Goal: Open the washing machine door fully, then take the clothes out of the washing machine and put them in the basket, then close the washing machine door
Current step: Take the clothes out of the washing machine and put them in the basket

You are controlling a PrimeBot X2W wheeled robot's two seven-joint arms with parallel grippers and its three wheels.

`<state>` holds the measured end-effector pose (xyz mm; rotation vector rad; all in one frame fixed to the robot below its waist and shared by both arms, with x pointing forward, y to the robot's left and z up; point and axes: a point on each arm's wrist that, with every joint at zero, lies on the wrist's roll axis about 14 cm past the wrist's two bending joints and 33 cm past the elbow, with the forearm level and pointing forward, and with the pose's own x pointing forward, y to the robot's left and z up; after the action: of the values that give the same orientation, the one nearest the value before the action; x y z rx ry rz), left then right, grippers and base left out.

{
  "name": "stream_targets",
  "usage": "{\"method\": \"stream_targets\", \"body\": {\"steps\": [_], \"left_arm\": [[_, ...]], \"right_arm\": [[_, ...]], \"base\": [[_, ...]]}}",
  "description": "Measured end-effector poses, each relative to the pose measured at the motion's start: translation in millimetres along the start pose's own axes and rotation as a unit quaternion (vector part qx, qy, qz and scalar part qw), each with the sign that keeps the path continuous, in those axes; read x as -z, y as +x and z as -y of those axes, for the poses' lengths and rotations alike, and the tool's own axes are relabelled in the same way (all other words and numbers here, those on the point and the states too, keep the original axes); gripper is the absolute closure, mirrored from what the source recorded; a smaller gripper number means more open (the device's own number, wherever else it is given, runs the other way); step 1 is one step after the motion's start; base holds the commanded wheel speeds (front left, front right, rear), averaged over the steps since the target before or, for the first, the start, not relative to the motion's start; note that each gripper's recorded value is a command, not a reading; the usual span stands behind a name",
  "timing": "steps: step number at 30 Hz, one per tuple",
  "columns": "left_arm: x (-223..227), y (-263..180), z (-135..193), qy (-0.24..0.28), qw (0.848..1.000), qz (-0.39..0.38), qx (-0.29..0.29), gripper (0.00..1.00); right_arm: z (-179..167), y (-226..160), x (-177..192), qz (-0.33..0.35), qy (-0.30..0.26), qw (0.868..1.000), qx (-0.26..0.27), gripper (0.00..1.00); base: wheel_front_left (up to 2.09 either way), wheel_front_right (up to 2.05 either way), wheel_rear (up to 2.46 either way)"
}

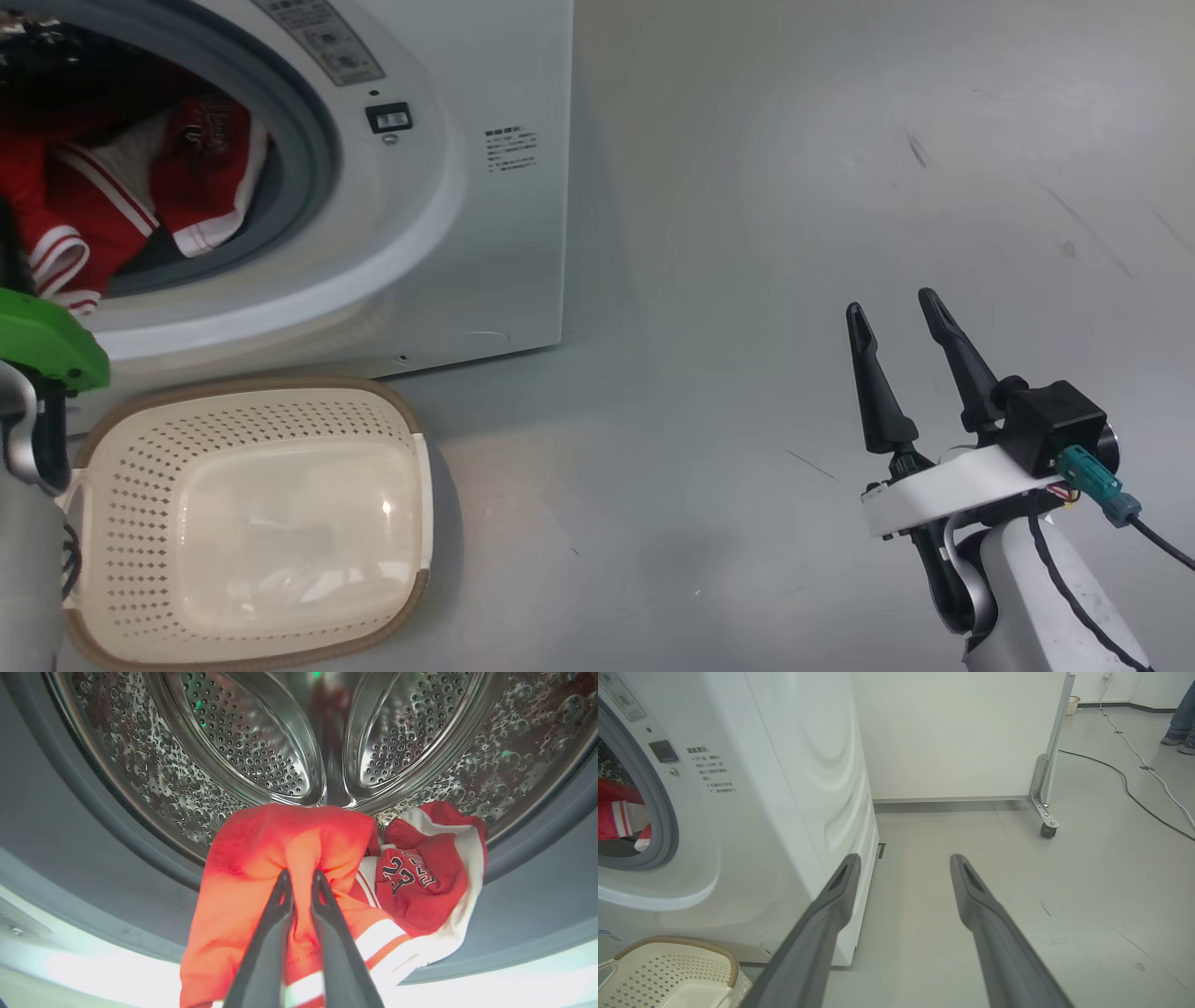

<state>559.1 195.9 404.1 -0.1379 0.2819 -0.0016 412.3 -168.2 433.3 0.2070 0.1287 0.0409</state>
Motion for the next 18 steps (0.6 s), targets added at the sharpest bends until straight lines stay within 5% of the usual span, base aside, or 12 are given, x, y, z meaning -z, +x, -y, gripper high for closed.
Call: {"method": "stream_targets", "body": {"steps": [18], "left_arm": [[-18.3, -84.8, -36.5, -0.008, 0.998, 0.053, -0.027, 1.00]], "right_arm": [[-35.6, -11.8, -11.1, 0.015, 0.005, 0.998, -0.053, 0.00]], "base": [[0.00, 0.00, 0.00]]}}
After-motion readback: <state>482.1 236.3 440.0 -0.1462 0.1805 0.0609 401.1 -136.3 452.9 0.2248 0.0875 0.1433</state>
